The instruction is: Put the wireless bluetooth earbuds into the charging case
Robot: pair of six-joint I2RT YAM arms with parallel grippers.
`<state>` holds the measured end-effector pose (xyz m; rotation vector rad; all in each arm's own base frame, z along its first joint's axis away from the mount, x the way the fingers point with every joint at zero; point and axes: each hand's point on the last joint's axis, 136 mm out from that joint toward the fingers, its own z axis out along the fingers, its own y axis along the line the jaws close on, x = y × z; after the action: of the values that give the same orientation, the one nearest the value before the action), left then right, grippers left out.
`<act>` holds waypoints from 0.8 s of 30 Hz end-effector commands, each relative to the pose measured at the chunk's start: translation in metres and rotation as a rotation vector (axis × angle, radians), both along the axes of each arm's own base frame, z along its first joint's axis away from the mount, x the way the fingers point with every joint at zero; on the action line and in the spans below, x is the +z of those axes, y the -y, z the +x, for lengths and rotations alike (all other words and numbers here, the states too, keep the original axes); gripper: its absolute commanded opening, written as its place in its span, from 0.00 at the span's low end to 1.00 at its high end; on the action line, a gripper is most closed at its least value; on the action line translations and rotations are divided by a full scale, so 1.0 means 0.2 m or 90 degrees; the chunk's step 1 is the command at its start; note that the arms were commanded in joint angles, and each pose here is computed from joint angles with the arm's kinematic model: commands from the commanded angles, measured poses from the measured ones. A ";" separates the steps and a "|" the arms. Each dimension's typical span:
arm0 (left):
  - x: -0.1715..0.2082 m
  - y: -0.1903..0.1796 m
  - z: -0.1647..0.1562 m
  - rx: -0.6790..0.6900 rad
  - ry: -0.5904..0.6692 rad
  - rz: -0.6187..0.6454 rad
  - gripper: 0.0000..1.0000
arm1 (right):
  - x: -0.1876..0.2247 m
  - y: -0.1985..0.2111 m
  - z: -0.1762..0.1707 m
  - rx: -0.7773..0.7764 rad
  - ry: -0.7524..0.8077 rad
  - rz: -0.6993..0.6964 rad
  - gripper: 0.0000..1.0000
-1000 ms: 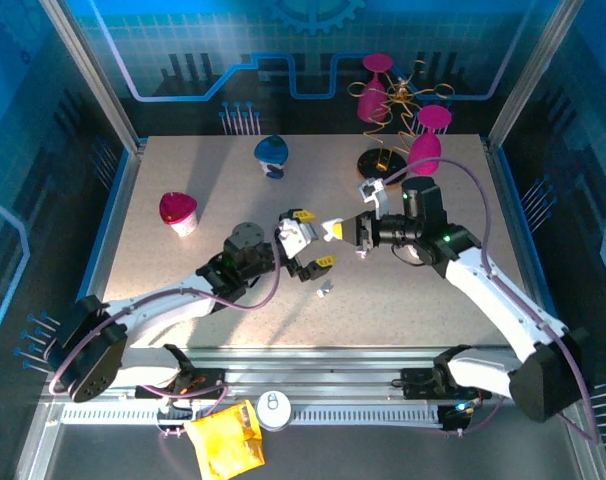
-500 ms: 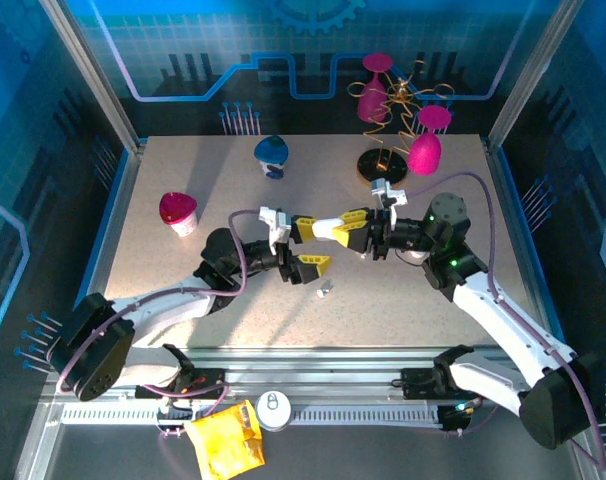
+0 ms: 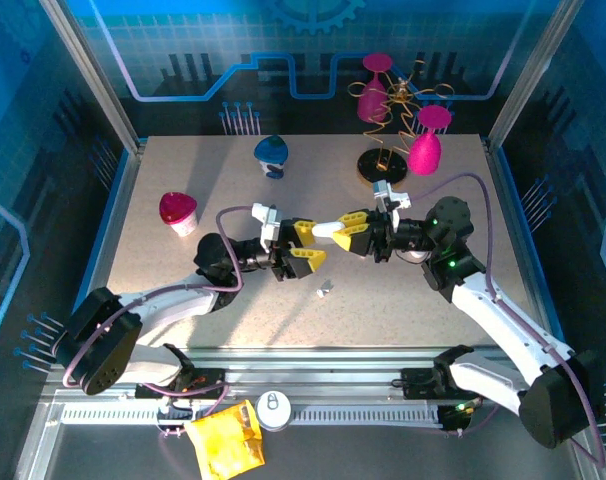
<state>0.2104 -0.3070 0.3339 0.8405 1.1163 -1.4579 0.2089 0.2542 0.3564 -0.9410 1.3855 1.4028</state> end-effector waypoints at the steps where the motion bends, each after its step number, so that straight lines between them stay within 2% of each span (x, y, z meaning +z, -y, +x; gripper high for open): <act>1: 0.09 -0.02 -0.01 -0.004 0.037 -0.025 0.52 | 0.01 0.01 0.01 0.001 0.016 0.004 0.12; 8: 0.09 -0.02 0.01 0.011 0.035 -0.021 0.41 | 0.00 0.00 0.00 0.003 0.012 -0.001 0.11; 15: 0.08 -0.01 0.04 0.023 0.028 -0.018 0.36 | -0.03 -0.01 0.00 0.002 0.009 -0.021 0.11; 21: 0.06 0.00 0.05 0.025 0.028 -0.012 0.24 | -0.04 -0.02 0.01 -0.002 0.005 -0.025 0.12; 23: 0.06 0.00 0.05 0.026 0.029 -0.009 0.23 | -0.04 -0.02 0.01 -0.009 0.005 -0.025 0.18; 24: 0.05 0.00 0.05 0.027 0.030 -0.006 0.22 | -0.03 -0.02 0.01 -0.014 0.006 -0.025 0.25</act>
<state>0.2203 -0.3065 0.3304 0.8119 1.1541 -1.4367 0.2106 0.2564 0.3444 -0.9561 1.4216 1.3825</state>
